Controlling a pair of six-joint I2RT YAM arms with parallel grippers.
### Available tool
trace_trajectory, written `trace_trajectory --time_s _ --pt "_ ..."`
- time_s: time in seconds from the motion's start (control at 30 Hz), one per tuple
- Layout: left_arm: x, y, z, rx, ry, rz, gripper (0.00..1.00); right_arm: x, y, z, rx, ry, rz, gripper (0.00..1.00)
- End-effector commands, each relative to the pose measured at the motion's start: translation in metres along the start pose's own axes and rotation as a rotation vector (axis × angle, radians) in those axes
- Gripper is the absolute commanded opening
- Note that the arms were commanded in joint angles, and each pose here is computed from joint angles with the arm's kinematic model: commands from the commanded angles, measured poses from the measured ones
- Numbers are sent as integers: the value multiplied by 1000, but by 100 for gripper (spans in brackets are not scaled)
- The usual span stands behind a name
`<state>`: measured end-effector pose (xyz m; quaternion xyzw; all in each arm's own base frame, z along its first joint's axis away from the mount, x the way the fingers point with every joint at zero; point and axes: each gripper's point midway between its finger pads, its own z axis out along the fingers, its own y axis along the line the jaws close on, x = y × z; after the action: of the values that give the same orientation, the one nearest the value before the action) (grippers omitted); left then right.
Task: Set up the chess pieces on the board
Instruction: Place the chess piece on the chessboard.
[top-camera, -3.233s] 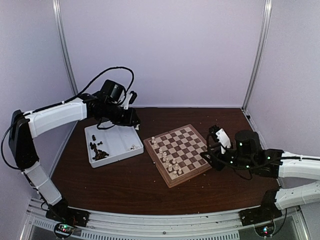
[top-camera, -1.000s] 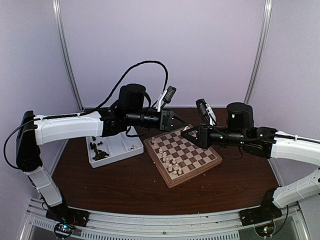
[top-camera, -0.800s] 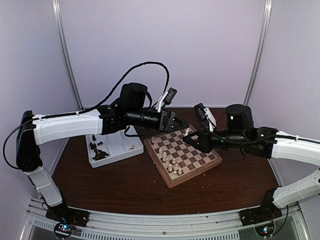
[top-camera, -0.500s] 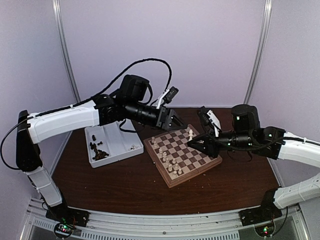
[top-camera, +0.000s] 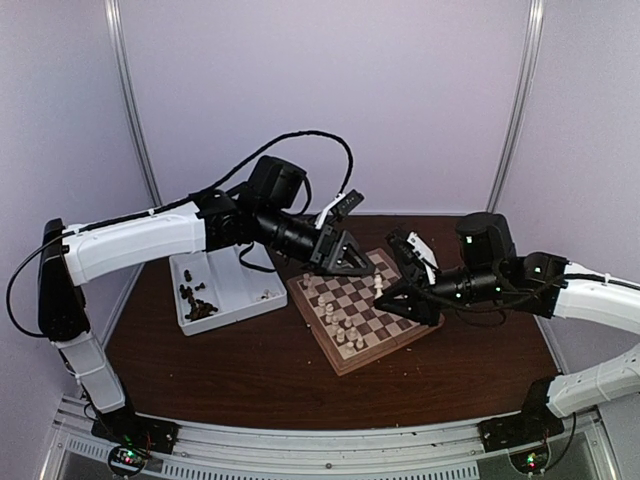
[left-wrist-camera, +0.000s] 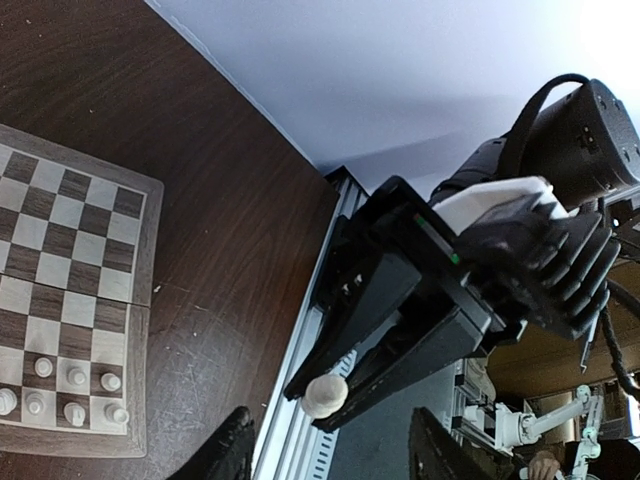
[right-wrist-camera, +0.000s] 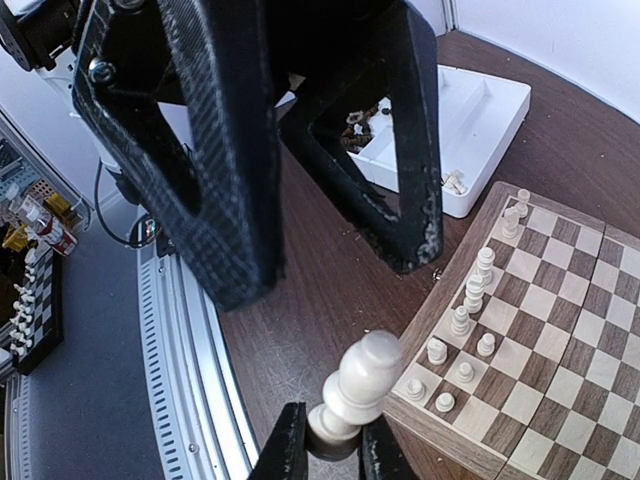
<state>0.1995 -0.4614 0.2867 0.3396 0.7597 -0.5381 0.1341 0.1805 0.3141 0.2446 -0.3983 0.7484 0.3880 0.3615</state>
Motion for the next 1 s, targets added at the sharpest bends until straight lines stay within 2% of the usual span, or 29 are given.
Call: trace_trajectory --time_s 0.0,0.2,0.37,0.47,0.73,0.9,0.97 --pt "-6 -11 7 49 -2 26 50 -18 9 2 -46 -30 -25 0" --pt "-6 -11 10 55 4 25 41 -21 7 7 -40 -28 -17 0" --pt "-2 -7 13 45 18 18 41 -21 8 10 -46 -27 -12 0" --pt "-1 -6 15 46 24 16 36 -20 8 12 -48 -20 -11 0" --pt "3 -4 18 41 43 8 30 -23 9 15 -53 -22 -14 0" --pt "6 0 20 25 59 3 30 -24 8 15 -46 -26 -18 0" --pt "8 1 20 23 61 1 26 -23 7 15 -46 -26 -19 0"
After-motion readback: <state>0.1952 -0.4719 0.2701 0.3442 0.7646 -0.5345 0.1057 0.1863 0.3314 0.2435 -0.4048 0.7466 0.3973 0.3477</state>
